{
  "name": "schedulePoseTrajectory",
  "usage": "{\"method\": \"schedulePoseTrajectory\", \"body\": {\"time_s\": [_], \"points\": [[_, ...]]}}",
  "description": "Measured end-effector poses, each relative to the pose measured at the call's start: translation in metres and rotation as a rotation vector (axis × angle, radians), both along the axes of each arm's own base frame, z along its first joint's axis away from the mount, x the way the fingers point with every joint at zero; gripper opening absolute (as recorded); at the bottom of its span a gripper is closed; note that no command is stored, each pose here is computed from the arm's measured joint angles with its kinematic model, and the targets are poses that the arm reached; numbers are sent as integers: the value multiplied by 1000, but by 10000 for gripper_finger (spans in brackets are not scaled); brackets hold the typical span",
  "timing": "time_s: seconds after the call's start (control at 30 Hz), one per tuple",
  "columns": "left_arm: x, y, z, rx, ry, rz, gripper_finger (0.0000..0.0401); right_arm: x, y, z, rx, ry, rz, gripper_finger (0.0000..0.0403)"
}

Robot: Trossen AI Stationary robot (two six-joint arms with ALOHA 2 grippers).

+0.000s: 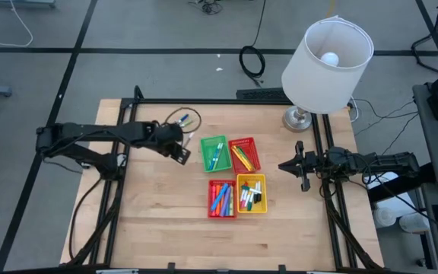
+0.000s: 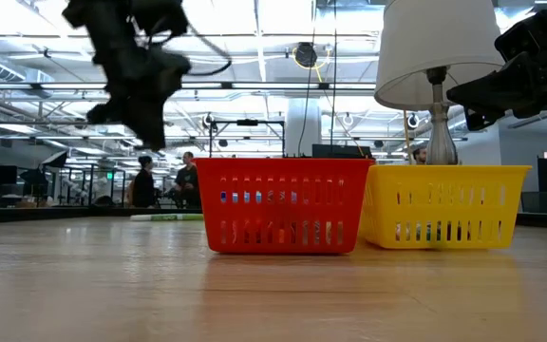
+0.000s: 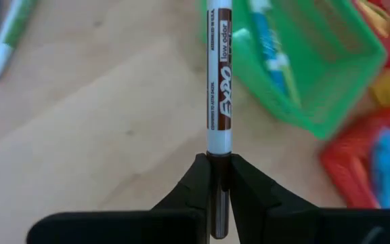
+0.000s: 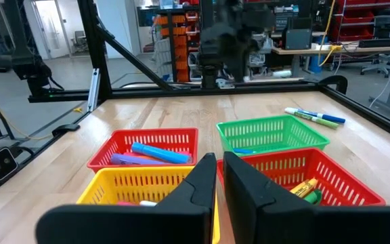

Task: Pick & Place Markers
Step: Put the brown marker pen into the green bin

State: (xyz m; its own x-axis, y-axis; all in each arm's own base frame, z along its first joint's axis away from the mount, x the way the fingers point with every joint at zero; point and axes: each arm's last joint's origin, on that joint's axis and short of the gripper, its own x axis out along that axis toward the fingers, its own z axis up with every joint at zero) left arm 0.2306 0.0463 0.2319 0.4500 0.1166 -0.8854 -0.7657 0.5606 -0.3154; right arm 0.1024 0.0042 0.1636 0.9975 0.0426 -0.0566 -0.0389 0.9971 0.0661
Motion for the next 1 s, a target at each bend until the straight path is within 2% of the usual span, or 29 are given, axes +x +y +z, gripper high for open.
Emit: {"method": "schedulePoseTrajectory", "body": {"time_s": [0.13, 0.2, 0.27, 0.37, 0.53, 0.63, 0.8, 1.0], "points": [[26, -15, 31, 49, -15, -75, 33, 0, 0, 0, 0, 0, 0, 18], [38, -20, 44, 79, 27, -98, 33, 0, 0, 0, 0, 0, 0, 18], [50, -23, 51, 101, 79, -92, 33, 0, 0, 0, 0, -1, 0, 18], [74, -23, 53, 129, 75, -45, 33, 0, 0, 0, 0, 0, 0, 18], [117, -23, 21, 123, 55, -57, 40, 0, 0, 0, 0, -1, 0, 18], [133, -23, -4, 90, 73, -76, 38, 0, 0, 0, 0, -1, 0, 18], [142, -20, -29, 74, 138, -69, 33, 0, 0, 0, 0, -1, 0, 18], [142, -17, -30, 89, 145, -72, 57, 0, 0, 0, 0, -1, 0, 18]]}}
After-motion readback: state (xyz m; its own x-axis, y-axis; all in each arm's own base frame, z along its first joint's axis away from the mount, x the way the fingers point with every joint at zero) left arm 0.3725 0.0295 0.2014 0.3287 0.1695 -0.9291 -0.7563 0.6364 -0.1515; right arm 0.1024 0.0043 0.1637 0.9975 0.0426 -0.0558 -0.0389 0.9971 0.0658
